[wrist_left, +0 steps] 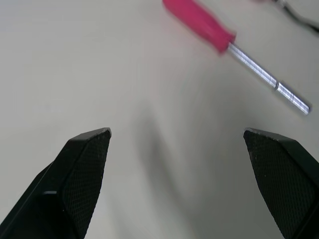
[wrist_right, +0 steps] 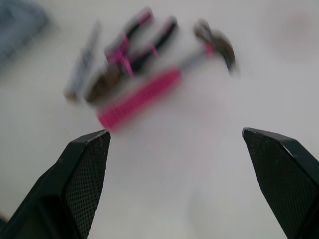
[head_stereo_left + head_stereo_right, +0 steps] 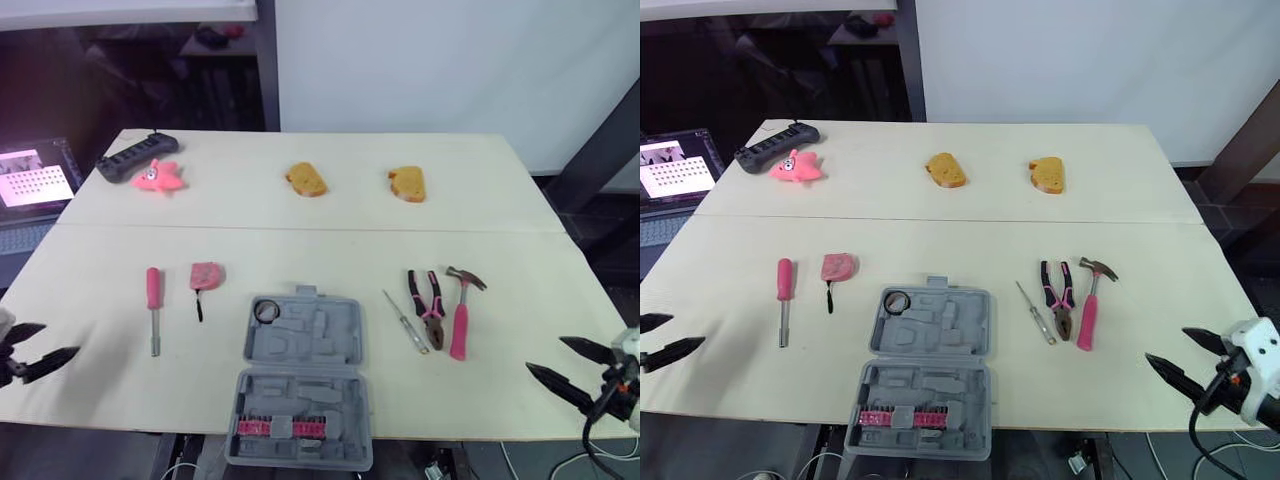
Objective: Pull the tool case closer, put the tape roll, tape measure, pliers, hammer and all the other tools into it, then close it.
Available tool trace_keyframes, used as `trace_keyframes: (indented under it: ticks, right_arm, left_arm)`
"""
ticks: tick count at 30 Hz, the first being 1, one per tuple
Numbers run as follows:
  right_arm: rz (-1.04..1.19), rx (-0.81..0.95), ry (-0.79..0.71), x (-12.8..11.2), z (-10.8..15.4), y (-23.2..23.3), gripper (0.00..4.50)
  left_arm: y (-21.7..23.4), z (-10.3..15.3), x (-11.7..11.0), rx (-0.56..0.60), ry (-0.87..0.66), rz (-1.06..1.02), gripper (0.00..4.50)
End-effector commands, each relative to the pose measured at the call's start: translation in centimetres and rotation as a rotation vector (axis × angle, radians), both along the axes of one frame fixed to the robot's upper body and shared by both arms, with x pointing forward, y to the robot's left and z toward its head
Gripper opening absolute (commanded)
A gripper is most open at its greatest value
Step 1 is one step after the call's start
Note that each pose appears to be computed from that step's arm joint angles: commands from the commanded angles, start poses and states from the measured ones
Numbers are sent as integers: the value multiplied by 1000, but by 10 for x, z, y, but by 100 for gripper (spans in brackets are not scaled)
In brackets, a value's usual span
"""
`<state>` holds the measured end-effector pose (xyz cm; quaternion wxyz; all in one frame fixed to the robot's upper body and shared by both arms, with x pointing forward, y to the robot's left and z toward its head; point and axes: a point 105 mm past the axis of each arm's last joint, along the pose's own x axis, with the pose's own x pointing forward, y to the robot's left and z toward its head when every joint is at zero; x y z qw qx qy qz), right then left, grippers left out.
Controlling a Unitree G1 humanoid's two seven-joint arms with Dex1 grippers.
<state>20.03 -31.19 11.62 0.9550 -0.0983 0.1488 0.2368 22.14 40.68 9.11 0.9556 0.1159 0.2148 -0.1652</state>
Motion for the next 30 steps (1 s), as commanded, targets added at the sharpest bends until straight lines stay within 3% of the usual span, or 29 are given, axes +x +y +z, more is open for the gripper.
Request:
trace_keyframes:
  ticks: [1, 6, 13, 16, 19, 30]
  right_arm:
    - [90, 55, -64, 16, 18, 39, 450]
    - [302, 131, -105, 35, 41, 112, 450]
    - [652, 142, -207, 46, 75, 209, 450]
    - [717, 139, -206, 47, 76, 230, 450]
    - [751, 152, -205, 46, 76, 243, 450]
    - [761, 138, -179, 46, 67, 255, 450]
  left_arm:
    - [-25, 14, 7, -69, -136, 51, 445]
    - [-54, 8, 27, -211, -250, 296, 445]
    - [-114, 3, 42, -380, -263, 415, 445]
    - [-125, 3, 44, -355, -268, 455, 445]
    - [-132, -5, 47, -253, -233, 474, 445]
    - [-158, -24, 89, -274, -128, 430, 445]
